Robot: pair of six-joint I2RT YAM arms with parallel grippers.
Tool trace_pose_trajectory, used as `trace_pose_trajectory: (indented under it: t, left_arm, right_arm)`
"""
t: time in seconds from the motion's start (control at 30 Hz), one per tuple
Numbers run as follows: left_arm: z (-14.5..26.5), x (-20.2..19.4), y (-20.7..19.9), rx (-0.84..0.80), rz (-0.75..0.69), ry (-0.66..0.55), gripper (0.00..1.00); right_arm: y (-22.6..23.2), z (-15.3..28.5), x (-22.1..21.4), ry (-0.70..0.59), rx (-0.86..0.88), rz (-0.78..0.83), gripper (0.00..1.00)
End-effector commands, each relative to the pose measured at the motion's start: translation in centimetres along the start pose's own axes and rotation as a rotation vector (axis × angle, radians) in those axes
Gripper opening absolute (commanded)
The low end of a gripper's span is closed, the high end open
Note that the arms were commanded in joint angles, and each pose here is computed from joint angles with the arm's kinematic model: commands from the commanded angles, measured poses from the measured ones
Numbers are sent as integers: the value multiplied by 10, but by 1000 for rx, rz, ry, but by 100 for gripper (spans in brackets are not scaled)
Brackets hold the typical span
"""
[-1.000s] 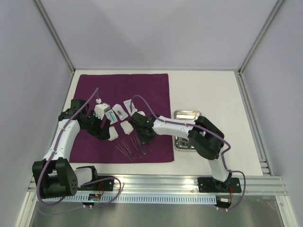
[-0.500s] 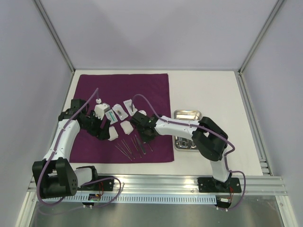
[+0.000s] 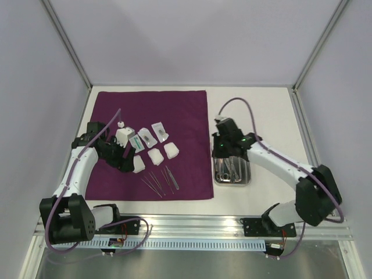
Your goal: Prepare the surgical pack
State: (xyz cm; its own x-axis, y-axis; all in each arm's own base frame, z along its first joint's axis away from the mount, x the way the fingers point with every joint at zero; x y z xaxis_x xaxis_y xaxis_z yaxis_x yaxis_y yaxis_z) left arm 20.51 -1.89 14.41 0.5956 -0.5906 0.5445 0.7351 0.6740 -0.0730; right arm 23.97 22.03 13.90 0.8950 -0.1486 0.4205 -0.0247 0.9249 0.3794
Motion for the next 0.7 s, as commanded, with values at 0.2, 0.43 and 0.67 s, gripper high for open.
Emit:
trace_pose_trajectory:
  t: [0.2, 0.43, 0.67]
  left_arm:
    - [10, 13, 3, 26, -23, -41, 87]
    - [12, 11, 2, 32, -26, -31, 87]
    - [12, 12, 3, 33, -28, -34, 88]
  right_arm:
    - [-74, 6, 7, -39, 153, -230, 0]
    - [-100, -15, 0, -18, 63, -288, 0]
    - [-111, -15, -1, -25, -10, -284, 10]
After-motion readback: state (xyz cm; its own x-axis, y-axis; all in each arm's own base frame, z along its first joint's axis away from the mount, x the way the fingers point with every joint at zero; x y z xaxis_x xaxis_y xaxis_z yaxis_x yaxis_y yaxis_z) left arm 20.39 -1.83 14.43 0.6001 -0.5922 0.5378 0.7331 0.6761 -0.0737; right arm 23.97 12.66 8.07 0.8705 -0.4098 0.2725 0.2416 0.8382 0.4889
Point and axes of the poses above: each gripper's point midway between its finger pads, its own z axis back along the fingers, its own y axis along the line the jaws close on, x = y × z, the point moved 5 cm from there along z, back along the fingers, and after that the axes turned 14 degrees about -z, right-handed, at the moved point
